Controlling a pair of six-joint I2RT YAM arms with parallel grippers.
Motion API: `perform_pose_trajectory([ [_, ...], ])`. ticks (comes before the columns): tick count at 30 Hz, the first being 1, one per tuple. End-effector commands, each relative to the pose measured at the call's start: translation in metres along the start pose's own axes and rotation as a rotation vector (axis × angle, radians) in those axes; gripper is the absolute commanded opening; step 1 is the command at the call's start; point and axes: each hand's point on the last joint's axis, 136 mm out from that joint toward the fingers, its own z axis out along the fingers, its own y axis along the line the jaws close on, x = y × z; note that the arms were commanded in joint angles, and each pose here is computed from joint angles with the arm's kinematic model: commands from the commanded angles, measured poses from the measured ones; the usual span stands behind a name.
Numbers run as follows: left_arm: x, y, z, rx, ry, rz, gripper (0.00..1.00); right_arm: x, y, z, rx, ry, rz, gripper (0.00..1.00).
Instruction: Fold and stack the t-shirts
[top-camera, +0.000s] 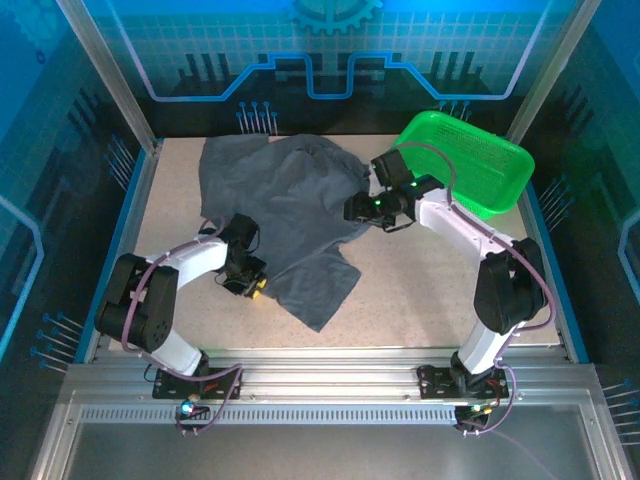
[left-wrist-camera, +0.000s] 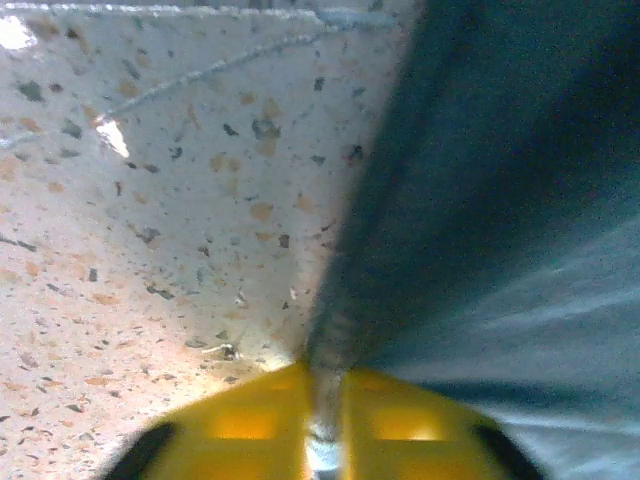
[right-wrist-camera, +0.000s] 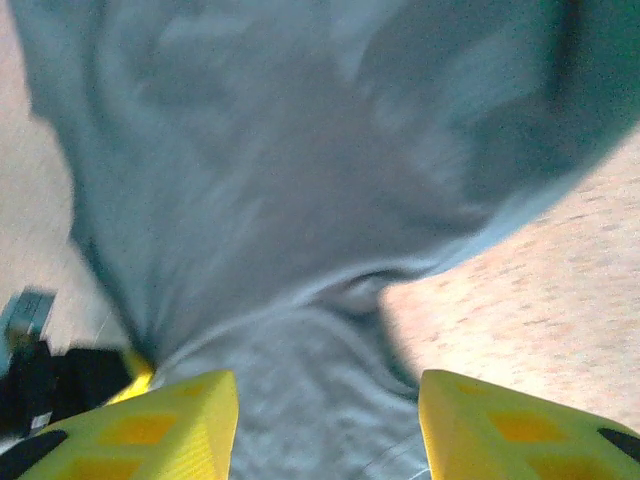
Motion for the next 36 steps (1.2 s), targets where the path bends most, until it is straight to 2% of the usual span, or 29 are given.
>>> perform_pose_trajectory([
  [1,-0.027,-0.022,-0.014,0.070,-0.124,0.028,0.00,-0.040,-0.026,0.007,0.099,-0.128,0.097,0.51],
  [6,-0.056,0.004,-0.038,0.091,-0.170,-0.035,0.00,-0.101,-0.048,0.049,0.236,-0.224,0.169,0.47],
  [10,-0.075,0.020,-0.056,0.118,-0.202,-0.093,0.00,-0.134,-0.080,0.082,0.320,-0.222,0.262,0.43],
  [11,-0.079,0.023,-0.061,0.126,-0.212,-0.098,0.00,-0.150,-0.088,0.079,0.331,-0.247,0.290,0.42],
  [14,-0.087,0.027,-0.075,0.140,-0.236,-0.098,0.00,-0.166,-0.126,0.085,0.387,-0.256,0.367,0.41],
  [18,-0.091,0.034,-0.085,0.140,-0.256,-0.098,0.00,-0.191,-0.160,0.065,0.398,-0.321,0.425,0.40],
  [23,-0.096,0.051,-0.088,0.114,-0.270,-0.132,0.00,-0.201,-0.189,0.046,0.403,-0.349,0.486,0.39],
  [27,-0.107,0.067,-0.101,0.050,-0.326,-0.150,0.00,-0.201,-0.196,0.039,0.396,-0.345,0.509,0.39],
  [31,-0.122,0.070,-0.119,0.008,-0.403,-0.138,0.00,-0.200,-0.179,0.037,0.347,-0.319,0.463,0.41],
  [32,-0.125,0.069,-0.123,0.004,-0.419,-0.135,0.00,-0.201,-0.167,0.026,0.331,-0.325,0.441,0.42],
  [36,-0.140,0.066,-0.139,-0.003,-0.479,-0.131,0.00,-0.173,-0.138,0.012,0.343,-0.294,0.378,0.48],
])
